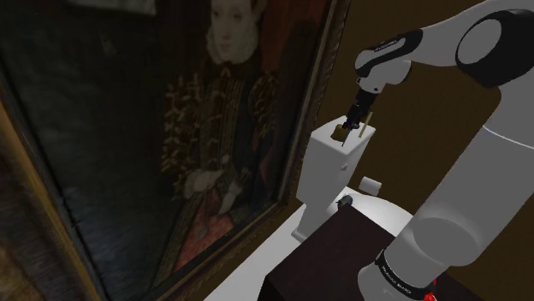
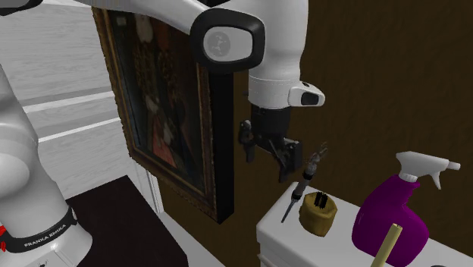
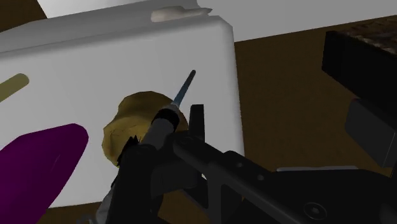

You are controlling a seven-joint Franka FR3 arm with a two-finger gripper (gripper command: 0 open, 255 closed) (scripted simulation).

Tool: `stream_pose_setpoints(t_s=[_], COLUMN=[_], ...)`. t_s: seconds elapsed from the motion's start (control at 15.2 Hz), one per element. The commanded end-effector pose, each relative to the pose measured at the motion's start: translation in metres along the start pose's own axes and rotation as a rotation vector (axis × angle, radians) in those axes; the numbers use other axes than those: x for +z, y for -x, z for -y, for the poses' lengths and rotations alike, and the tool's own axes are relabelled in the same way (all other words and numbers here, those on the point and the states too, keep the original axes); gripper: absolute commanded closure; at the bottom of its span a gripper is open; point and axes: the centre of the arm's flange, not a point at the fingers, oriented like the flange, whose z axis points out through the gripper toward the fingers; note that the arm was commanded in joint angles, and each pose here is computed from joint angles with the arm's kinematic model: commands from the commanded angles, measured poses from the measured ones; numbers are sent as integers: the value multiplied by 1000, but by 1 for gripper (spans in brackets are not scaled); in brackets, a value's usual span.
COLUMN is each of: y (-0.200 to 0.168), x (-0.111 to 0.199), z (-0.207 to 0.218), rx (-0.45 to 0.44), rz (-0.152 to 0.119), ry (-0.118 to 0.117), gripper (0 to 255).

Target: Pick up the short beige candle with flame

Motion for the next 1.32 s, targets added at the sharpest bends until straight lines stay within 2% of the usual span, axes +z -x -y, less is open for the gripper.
stream_pose_setpoints(t_s=[0.0,0.53,1.12,1.19,1.25], y=[-8,-41,-39,-40,-40], x=[14,52,92,93,93], z=[-25,-110,-112,-111,-111], rx=[-9,-35,-35,-35,-35], rz=[-3,-11,-11,-11,-11], ry=[2,7,7,7,7], gripper=[0,0,0,255,255])
